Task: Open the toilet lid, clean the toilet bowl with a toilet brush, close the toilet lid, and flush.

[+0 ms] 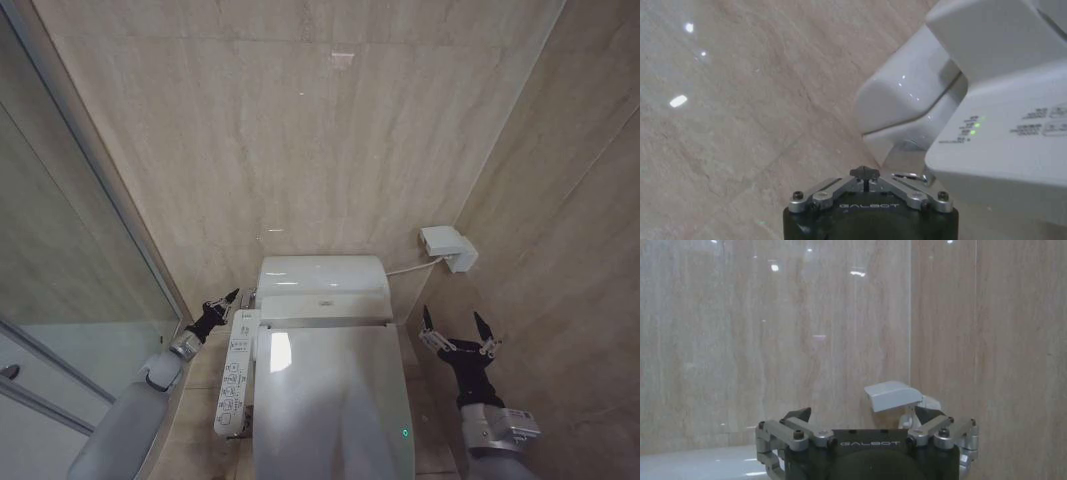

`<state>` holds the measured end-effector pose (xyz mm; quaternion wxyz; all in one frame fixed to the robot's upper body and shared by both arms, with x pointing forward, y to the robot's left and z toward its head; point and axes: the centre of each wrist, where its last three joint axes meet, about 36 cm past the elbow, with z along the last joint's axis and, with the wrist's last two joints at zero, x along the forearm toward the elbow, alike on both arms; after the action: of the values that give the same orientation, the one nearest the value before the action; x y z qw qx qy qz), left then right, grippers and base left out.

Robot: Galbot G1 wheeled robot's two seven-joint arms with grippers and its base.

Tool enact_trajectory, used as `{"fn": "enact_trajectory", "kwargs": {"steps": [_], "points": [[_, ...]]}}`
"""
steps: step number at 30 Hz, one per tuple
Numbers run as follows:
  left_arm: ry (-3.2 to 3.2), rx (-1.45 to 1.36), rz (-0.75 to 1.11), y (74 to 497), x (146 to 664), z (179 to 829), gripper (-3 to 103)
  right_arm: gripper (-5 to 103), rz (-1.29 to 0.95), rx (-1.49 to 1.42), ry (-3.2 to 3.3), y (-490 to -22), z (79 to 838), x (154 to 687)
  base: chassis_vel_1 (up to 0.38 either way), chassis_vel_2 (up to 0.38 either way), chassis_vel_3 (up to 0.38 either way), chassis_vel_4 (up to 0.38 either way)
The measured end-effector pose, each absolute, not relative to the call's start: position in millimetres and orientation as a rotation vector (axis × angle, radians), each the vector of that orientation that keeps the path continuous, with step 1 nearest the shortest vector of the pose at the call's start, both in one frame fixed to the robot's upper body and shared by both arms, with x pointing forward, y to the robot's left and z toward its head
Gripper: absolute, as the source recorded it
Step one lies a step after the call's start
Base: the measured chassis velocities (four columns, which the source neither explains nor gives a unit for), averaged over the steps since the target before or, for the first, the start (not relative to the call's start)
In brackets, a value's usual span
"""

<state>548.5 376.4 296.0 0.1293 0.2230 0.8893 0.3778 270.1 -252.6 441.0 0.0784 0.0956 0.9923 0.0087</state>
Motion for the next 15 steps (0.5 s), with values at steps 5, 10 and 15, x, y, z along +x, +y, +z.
{"fn": "enact_trajectory", "kwargs": {"steps": [5, 10, 15], "points": [[2.578, 0.656, 1.091, 371, 550, 297, 0, 100, 0.026, 0.286, 2.971, -253, 441, 270, 0.0, 0.0, 0.0, 0.0], [2.572, 0.673, 1.079, 364, 548, 296, 0, 100, 0.026, 0.286, 2.971, -253, 441, 270, 0.0, 0.0, 0.0, 0.0], [2.571, 0.686, 1.076, 363, 543, 294, 0, 100, 0.026, 0.286, 2.971, -253, 441, 270, 0.0, 0.0, 0.0, 0.0]]}}
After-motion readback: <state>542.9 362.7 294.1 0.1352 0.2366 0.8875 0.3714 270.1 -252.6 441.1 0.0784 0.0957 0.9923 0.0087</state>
